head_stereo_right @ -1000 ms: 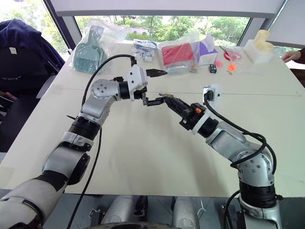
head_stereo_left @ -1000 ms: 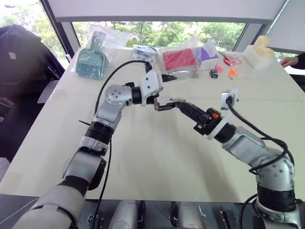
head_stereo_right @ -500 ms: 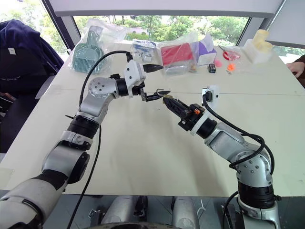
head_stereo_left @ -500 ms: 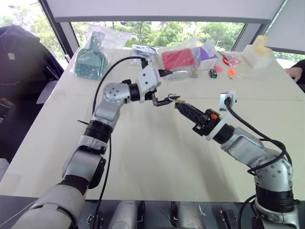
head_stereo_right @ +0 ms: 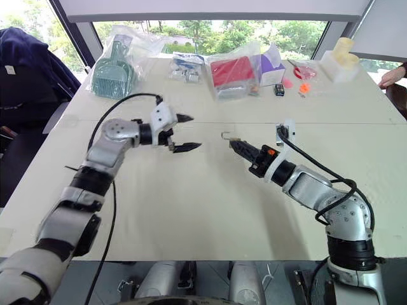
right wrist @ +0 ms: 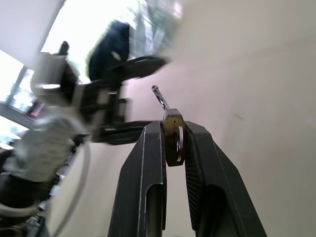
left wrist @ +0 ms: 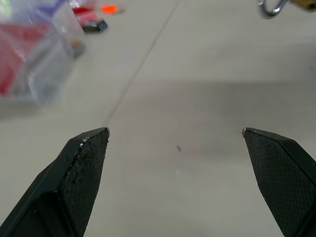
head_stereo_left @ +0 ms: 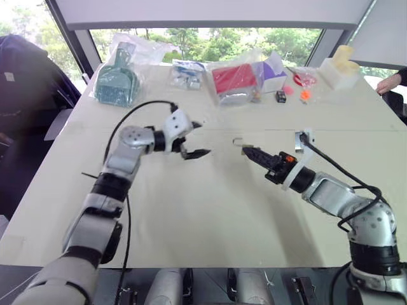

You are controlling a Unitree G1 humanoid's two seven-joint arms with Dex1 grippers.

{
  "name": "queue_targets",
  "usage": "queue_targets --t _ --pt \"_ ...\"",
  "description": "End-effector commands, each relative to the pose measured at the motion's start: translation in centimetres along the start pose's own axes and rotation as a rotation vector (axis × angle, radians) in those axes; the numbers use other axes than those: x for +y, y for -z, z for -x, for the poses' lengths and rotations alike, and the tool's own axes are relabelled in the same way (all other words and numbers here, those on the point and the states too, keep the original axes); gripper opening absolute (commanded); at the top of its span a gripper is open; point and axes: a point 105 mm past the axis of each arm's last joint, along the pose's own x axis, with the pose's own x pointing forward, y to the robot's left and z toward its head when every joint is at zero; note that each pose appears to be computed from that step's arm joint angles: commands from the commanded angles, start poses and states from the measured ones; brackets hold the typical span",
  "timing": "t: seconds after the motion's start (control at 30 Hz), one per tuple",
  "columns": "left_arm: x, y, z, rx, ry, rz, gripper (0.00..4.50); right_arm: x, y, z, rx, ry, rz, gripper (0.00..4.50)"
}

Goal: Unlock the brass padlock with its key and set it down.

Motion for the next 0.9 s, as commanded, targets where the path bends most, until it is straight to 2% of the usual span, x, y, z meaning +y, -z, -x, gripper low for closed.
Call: queue_targets --t 0.03,0.27,0.43,0.6,0.7,0.73,0.8,0.9 --pt "-2.3 -3.2 1.1 -0.088 0.112 0.069 4.48 -1.4 -0.2 -0.3 0.069 0.018 -0.009 0.03" --pt "-5.6 -3.6 2.4 -0.069 0.159 0.200 4.48 -5.0 0.2 -1.8 0.201 0.117 -0.055 0.03" --pt "-6.0 -3.2 2.3 -0.047 0.144 0.209 4.48 -6.2 1.1 -2.0 0.322 0.162 0.092 0.03" --pt "-6.0 -3.1 2.2 -0.038 0.154 0.214 4.50 -7.0 0.3 -1.8 0.328 0.175 0.129 2.39" --pt "-6.1 -2.9 2.2 -0.032 0.163 0.217 4.50 -6.6 -0.3 -0.8 0.322 0.153 0.120 4.05" --pt "-6.2 -2.9 2.3 -0.031 0.165 0.223 4.50 -6.8 -0.7 -0.1 0.311 0.177 0.139 4.39" --pt "-6.3 -2.7 2.4 -0.029 0.167 0.231 4.50 -7.3 -1.1 1.7 0.304 0.235 0.215 4.39" --pt "-6.2 -2.6 2.6 -0.035 0.160 0.257 4.50 -7.4 -1.3 5.3 0.323 0.311 0.439 4.39"
